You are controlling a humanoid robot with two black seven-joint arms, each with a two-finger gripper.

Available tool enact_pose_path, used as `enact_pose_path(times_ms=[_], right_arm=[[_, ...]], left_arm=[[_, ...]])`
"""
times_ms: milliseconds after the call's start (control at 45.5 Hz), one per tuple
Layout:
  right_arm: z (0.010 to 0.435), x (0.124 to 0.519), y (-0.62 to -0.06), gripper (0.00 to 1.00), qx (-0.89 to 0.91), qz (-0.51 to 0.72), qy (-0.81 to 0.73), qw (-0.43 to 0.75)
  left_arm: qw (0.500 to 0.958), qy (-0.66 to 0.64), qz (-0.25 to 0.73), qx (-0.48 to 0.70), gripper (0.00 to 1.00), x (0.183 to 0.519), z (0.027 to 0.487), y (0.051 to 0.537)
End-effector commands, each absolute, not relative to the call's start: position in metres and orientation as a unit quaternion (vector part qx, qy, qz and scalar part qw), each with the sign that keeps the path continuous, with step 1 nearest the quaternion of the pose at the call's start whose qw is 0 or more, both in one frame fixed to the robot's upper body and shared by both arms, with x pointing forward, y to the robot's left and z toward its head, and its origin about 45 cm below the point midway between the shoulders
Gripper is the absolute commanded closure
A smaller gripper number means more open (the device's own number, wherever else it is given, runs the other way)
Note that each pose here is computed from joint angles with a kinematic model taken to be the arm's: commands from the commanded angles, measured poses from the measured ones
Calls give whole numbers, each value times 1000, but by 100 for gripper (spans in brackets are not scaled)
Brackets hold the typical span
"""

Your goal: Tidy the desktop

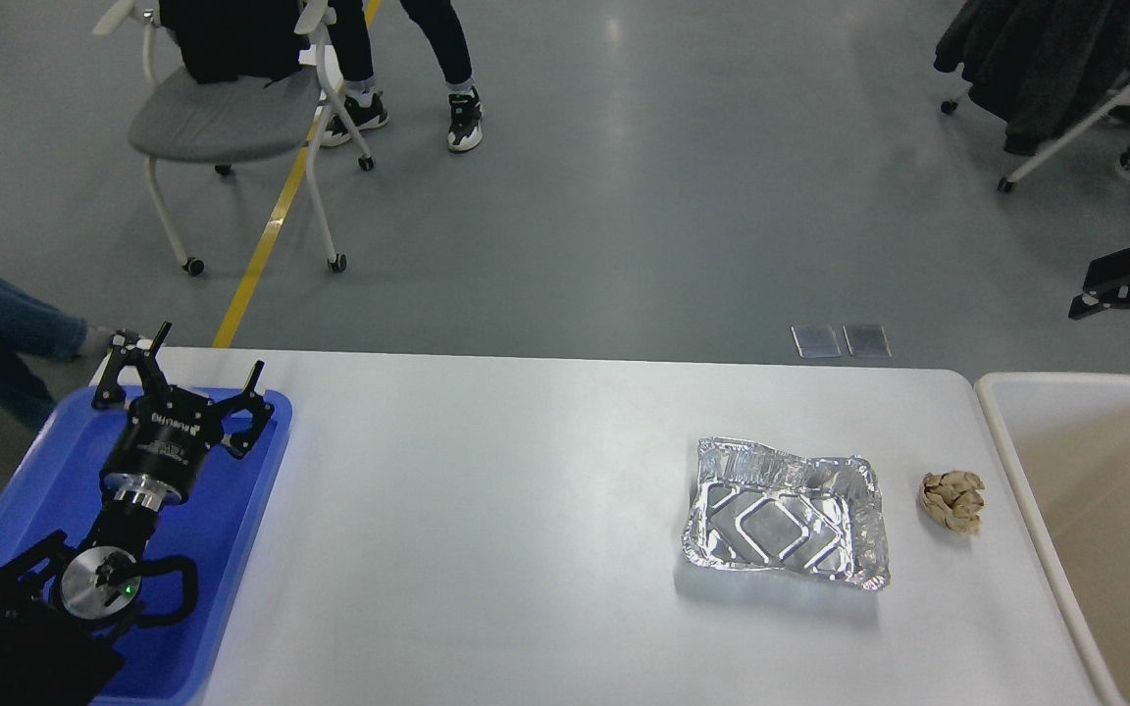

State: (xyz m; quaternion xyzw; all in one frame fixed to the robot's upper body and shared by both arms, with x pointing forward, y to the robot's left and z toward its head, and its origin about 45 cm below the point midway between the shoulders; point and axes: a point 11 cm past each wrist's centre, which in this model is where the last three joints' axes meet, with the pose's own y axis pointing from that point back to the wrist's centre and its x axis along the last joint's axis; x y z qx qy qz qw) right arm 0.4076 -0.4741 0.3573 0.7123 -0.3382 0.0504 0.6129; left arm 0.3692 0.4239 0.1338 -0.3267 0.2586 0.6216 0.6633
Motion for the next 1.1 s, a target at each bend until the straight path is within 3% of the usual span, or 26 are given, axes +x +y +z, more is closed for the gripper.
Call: enact_pose_path(times_ms=[0,725,1076], right_arm=[[414,405,-424,0,673,72,-228,700],[436,403,-269,0,735,182,-95,646],[423,400,-272,0,738,166,-87,649]], left_arm=[[663,259,622,-327,1,369,134,424],[663,259,623,-326,1,369,133,424],[663,259,622,-326,1,369,134,424]])
